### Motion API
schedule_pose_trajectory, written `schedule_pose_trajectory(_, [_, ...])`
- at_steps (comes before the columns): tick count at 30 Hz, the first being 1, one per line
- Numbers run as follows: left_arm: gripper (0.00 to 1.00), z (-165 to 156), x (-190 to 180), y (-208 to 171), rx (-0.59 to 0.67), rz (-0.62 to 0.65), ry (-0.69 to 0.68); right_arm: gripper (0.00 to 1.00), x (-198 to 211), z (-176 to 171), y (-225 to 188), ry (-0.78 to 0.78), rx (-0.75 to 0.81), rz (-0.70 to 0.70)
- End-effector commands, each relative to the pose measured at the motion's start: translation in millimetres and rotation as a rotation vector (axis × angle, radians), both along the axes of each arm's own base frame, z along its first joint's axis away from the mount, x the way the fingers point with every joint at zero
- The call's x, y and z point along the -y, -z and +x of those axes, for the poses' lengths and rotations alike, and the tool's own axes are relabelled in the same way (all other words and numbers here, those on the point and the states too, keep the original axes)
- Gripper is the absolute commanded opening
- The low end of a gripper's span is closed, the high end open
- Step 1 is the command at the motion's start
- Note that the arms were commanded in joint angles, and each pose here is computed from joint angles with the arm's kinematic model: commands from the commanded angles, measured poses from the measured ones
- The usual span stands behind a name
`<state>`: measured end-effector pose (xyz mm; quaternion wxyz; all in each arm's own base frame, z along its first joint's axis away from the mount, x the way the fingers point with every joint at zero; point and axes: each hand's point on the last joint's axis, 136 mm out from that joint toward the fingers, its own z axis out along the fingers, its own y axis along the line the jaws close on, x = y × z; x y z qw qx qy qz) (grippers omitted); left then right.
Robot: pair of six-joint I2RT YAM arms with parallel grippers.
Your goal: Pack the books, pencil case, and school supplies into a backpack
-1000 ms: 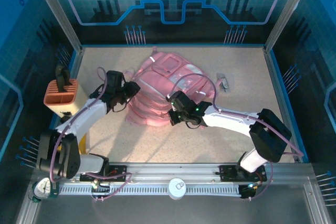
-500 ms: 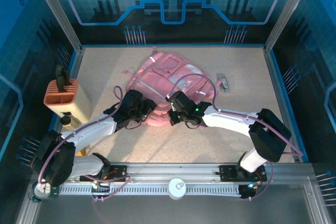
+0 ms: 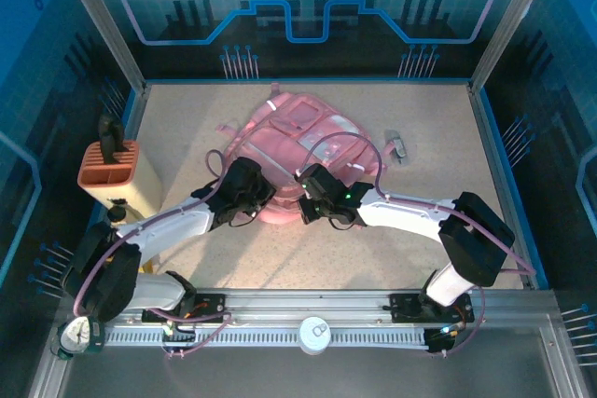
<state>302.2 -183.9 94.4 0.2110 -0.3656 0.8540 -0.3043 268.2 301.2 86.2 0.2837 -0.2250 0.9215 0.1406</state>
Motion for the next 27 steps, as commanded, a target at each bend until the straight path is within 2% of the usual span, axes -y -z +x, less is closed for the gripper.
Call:
schedule_pose_trajectory(1, [0.00,2.6,-37.4,-15.4,0.059,0.113,-0.056,0.00,31.4,0.1,6.3,0.048,0.000,-0.087])
schedule_pose_trajectory(11, [0.00,-4.2,-88.4,-10.1,0.016,0.174,-0.042,0.00,75.0,33.5,12.5,0.144,-0.035,-0.146])
schedule_pose_trajectory(15, [0.00,0.4,-84.6,-12.4,0.026,0.164,-0.004,0.00,75.3,44.4,7.4,0.160,-0.042,-0.127])
schedule_pose_trajectory(19, [0.00,3.1,-75.2,-10.9,0.016,0.135,0.034,0.00,54.7,37.3,0.5,0.107,-0.071,-0.045])
schedule_pose_trajectory(20, [0.00,3.8,-73.8,-11.5,0.019,0.133,0.040,0.06,52.5,36.9,-2.2,0.105,-0.071,-0.035])
schedule_pose_trajectory(21, [0.00,4.5,-73.0,-12.4,0.025,0.132,0.045,0.17,52.9,36.7,-4.2,0.112,-0.074,-0.029])
schedule_pose_trajectory(22, [0.00,4.6,-71.4,-14.3,0.030,0.129,0.056,0.22,53.8,36.2,-7.7,0.119,-0.083,-0.014])
schedule_pose_trajectory(27, [0.34,-2.1,-70.3,-26.5,0.061,0.157,0.084,0.45,44.2,33.8,-37.1,0.116,-0.109,0.158])
